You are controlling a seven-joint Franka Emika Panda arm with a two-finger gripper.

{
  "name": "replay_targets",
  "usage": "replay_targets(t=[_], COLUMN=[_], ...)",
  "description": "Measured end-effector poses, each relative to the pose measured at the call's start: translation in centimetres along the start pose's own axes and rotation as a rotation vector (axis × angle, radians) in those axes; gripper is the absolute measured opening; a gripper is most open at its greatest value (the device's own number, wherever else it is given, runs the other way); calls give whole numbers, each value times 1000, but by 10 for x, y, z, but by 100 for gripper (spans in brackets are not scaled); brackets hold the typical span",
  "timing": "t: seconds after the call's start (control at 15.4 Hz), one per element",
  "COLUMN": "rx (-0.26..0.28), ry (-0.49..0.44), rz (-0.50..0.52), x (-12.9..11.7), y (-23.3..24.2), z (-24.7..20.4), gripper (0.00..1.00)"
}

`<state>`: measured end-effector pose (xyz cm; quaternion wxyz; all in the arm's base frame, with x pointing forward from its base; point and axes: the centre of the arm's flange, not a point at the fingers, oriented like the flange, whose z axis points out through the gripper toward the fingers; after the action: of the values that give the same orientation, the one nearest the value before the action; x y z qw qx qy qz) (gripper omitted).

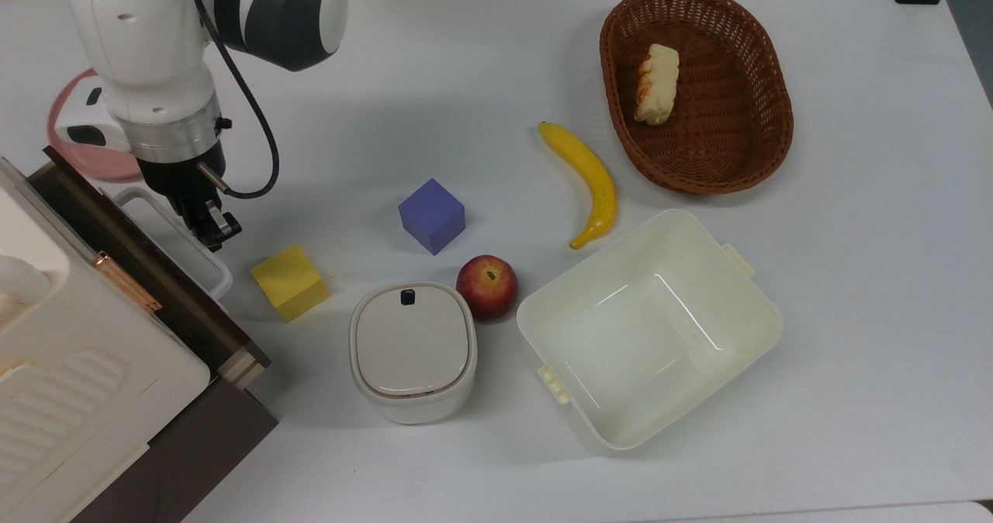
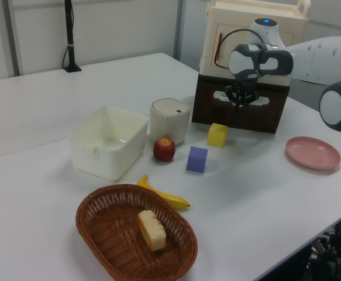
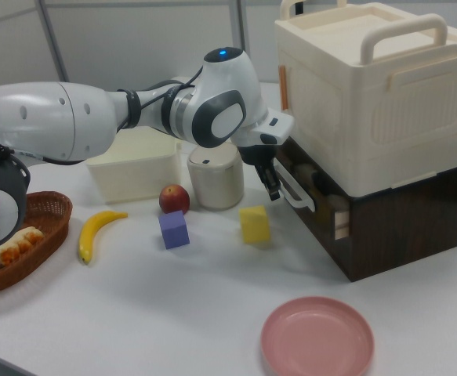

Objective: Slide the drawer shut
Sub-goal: 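Push the drawer front into the dark cabinet with the gripper, then press the drawer front fully flush with the cabinet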

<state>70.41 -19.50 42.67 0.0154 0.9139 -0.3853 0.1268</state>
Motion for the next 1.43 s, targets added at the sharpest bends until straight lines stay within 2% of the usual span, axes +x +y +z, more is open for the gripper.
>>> replay_targets(t=[0.26, 0.52, 1.43], rx=[2, 36, 55], ry=[4, 37, 73], rz=[2, 17, 29], x=[2, 7, 13], y=[1, 0, 2], z=[0, -2, -4], gripper=[1, 1, 1])
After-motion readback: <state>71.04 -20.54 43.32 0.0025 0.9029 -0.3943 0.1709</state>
